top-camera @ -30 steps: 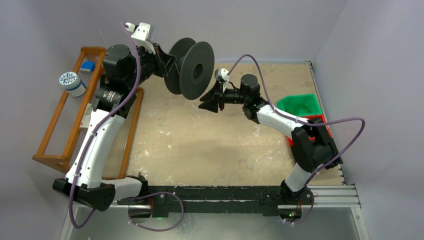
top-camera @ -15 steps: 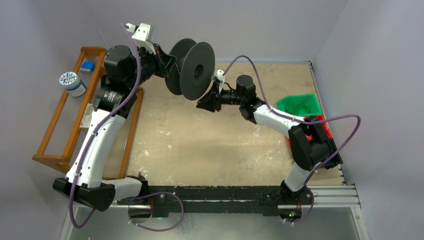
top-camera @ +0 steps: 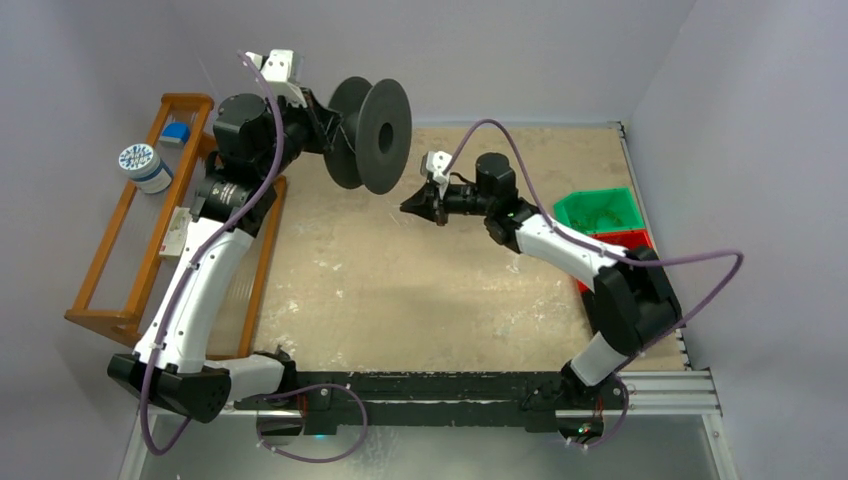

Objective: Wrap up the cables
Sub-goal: Wrap the cable around the cable reel.

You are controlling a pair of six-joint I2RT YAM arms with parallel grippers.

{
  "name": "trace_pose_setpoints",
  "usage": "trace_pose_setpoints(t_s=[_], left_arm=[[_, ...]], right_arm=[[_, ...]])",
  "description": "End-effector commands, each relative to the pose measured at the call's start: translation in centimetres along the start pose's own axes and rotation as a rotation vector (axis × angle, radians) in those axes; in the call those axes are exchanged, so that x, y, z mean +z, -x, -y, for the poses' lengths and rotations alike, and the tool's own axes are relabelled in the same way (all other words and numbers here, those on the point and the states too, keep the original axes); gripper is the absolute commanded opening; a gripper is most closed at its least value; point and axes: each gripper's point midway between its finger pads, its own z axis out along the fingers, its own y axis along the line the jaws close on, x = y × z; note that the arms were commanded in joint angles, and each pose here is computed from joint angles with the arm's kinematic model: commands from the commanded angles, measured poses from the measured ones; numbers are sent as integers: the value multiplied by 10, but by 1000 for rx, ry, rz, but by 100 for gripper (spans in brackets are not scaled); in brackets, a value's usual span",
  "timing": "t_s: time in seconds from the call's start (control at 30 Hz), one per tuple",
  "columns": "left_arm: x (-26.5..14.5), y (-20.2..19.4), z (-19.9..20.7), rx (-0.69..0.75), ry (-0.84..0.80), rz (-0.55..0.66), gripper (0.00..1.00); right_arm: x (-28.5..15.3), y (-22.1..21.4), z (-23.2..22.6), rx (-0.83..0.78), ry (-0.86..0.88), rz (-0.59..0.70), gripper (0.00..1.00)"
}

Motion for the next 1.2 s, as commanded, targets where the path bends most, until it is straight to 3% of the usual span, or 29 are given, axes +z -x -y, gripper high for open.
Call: trace_pose_setpoints(t_s=[0.0,0.23,0.43,0.7,0.9,1.03,1.17], left_arm=[[-3,26,-21,-44,122,122,0],[-6,38,-31,-52,177,149,0],[-9,49,-36,-38,211,169,0],[-7,54,-37,-44,210,176,0],[-5,52,-35,-53,194,170,0],[-4,50,-32,-55,178,161,0],[-5,51,-26,-64,145,164,0]], right_arm=[[-22,44,-10,-419,-62,32,0],[-39,8,-26,-876,-26,-181,0],[-58,-51,-36,-1083,70,-416,0],[-73,-109,-52,-1195,146,-685,0],[-79,-127,-57,-1269,154,-785,0],[-79,-139,-64,-1271,197,-827,7],[-78,-156,-71,-1253,248,-867,1]])
